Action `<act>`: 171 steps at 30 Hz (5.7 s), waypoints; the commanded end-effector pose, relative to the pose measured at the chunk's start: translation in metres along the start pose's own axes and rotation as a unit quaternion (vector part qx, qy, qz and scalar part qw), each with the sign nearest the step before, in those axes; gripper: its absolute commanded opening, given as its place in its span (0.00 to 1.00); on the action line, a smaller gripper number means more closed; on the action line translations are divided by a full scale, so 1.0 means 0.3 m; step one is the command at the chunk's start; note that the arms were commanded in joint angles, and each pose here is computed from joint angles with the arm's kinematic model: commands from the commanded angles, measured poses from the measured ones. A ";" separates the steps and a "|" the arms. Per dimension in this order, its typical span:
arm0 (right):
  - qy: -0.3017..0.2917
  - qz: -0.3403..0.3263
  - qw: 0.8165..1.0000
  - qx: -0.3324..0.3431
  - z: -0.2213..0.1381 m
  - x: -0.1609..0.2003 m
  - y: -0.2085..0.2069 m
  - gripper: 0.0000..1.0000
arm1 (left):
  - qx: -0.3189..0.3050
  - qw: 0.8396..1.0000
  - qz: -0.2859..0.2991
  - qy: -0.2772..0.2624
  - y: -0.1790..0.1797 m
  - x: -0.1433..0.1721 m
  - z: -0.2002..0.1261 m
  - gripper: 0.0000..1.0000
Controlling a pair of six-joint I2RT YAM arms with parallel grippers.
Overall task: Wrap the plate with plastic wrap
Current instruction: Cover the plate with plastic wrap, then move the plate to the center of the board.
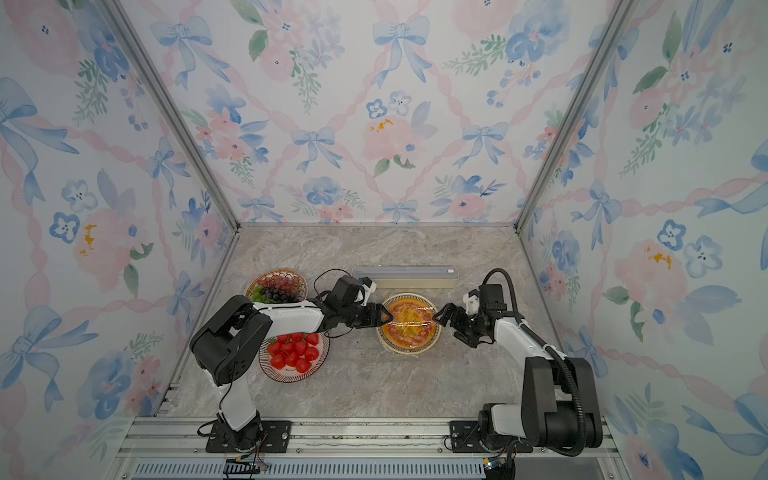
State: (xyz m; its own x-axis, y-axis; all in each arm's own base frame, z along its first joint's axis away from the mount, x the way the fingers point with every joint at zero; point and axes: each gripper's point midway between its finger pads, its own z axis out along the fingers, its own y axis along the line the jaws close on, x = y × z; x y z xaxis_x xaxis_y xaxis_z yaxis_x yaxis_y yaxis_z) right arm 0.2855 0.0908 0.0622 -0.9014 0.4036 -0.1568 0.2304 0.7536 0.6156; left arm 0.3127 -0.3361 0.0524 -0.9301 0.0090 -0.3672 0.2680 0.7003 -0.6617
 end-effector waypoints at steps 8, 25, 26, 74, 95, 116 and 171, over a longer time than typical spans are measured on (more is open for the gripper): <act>-0.009 -0.041 0.998 0.052 -0.019 -0.048 -0.008 0.97 | -0.002 1.000 0.012 -0.004 0.003 0.012 -0.044 0.69; 0.039 -0.041 0.998 0.005 0.185 0.063 0.115 0.97 | 0.027 0.999 0.023 0.036 -0.059 0.091 -0.012 0.61; 0.039 -0.030 0.999 -0.009 0.196 0.067 0.138 0.97 | 0.028 0.999 0.024 0.037 -0.063 0.093 -0.010 0.60; 0.016 0.000 0.999 -0.042 0.132 0.105 0.185 0.97 | 0.028 0.999 0.026 0.037 -0.078 0.116 -0.021 0.57; -0.003 0.026 0.999 0.022 -0.012 0.038 -0.049 0.97 | -0.004 1.000 0.011 -0.013 -0.027 0.062 -0.092 0.67; 0.005 -0.002 1.000 -0.026 0.214 -0.103 0.135 0.97 | -0.016 0.999 0.010 -0.045 0.037 -0.092 -0.089 0.68; -0.112 -0.226 0.942 0.220 -0.182 -0.115 0.229 0.97 | 0.023 0.998 0.063 -0.008 -0.169 0.081 -0.077 0.74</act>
State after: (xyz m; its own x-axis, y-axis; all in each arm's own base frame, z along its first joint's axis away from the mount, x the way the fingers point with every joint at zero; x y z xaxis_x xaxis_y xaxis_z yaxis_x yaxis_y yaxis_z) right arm 0.3027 0.0972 0.1513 -0.8564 0.1751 -0.4857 0.0551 0.9664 0.2512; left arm 0.2590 -0.3809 0.0790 -0.9047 0.1366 -0.4037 0.3941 0.6288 -0.6703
